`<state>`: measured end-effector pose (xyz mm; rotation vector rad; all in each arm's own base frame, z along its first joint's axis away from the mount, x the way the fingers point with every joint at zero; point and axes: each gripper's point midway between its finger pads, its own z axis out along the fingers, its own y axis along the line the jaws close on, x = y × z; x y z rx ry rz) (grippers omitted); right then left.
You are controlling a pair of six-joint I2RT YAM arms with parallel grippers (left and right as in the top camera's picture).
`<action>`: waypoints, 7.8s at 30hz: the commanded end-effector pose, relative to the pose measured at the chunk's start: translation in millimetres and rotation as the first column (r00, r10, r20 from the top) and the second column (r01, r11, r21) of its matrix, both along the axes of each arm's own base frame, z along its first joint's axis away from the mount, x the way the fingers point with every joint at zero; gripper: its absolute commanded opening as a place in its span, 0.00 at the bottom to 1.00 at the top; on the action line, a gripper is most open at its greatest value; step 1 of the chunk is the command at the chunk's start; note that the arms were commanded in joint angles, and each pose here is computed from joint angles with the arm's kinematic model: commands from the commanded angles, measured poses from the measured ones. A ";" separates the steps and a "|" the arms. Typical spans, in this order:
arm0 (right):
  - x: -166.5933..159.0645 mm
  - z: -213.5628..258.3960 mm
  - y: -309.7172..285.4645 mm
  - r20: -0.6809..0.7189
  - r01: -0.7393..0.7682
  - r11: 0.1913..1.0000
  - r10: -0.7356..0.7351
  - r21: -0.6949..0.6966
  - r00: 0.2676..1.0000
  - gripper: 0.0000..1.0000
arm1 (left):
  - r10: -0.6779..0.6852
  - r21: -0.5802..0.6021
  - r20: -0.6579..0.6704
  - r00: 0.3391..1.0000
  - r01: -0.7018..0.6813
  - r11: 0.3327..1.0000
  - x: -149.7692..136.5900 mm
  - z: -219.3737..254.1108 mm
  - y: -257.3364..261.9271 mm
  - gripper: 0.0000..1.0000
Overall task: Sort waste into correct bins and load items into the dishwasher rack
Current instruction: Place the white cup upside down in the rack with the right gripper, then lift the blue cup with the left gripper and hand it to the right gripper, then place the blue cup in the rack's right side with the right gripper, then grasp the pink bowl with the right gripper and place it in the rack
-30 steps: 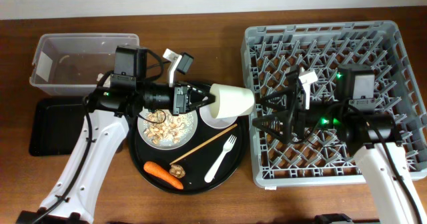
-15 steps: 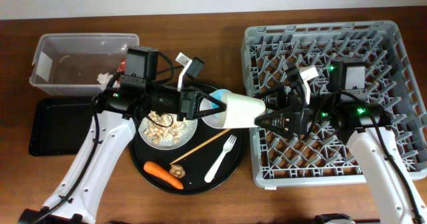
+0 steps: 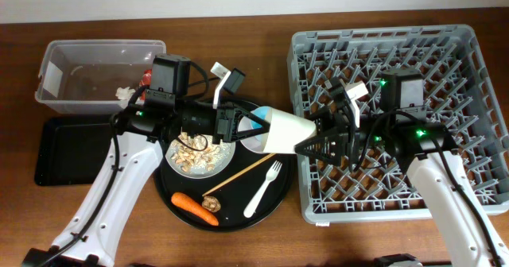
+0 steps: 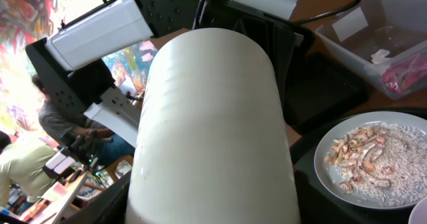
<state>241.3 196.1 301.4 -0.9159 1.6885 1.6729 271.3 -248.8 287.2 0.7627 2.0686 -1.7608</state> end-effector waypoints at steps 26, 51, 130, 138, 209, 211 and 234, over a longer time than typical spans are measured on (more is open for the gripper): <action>18.3 -101.2 -414.3 0.155 0.350 -0.280 -0.926 -0.894 -0.344 0.33 | 0.603 0.835 0.135 0.786 -0.418 0.357 41.5 -144.0 171.2 0.39; 78.1 -72.7 -289.0 -0.099 0.603 0.215 -0.970 -0.768 0.221 0.99 | 0.598 0.819 0.148 0.788 -0.436 0.373 47.0 -141.6 166.7 0.67; 32.8 -0.6 27.8 -0.061 -0.030 0.986 0.021 -0.164 0.998 0.51 | 0.066 -0.054 -0.027 0.997 -0.068 0.996 47.9 13.8 12.6 0.10; 60.9 -82.1 -73.6 -0.200 0.214 0.654 -0.498 -0.725 0.844 0.42 | 0.486 0.550 0.035 0.873 -0.423 0.720 83.6 -100.3 78.5 0.35; 112.9 -265.9 13.1 0.116 0.185 0.136 -0.402 -0.973 0.908 0.71 | 0.675 0.920 0.148 0.723 -0.350 0.174 42.4 -157.8 206.7 0.61; 122.8 -258.8 13.8 0.153 0.223 0.130 -0.405 -0.966 0.901 0.71 | 0.675 0.920 0.147 0.723 -0.350 0.174 42.3 -157.8 206.7 0.61; 121.2 -256.3 18.4 0.165 0.194 0.027 -0.415 -0.981 0.895 0.34 | 0.675 0.920 0.148 0.723 -0.350 0.174 42.4 -157.8 206.8 0.61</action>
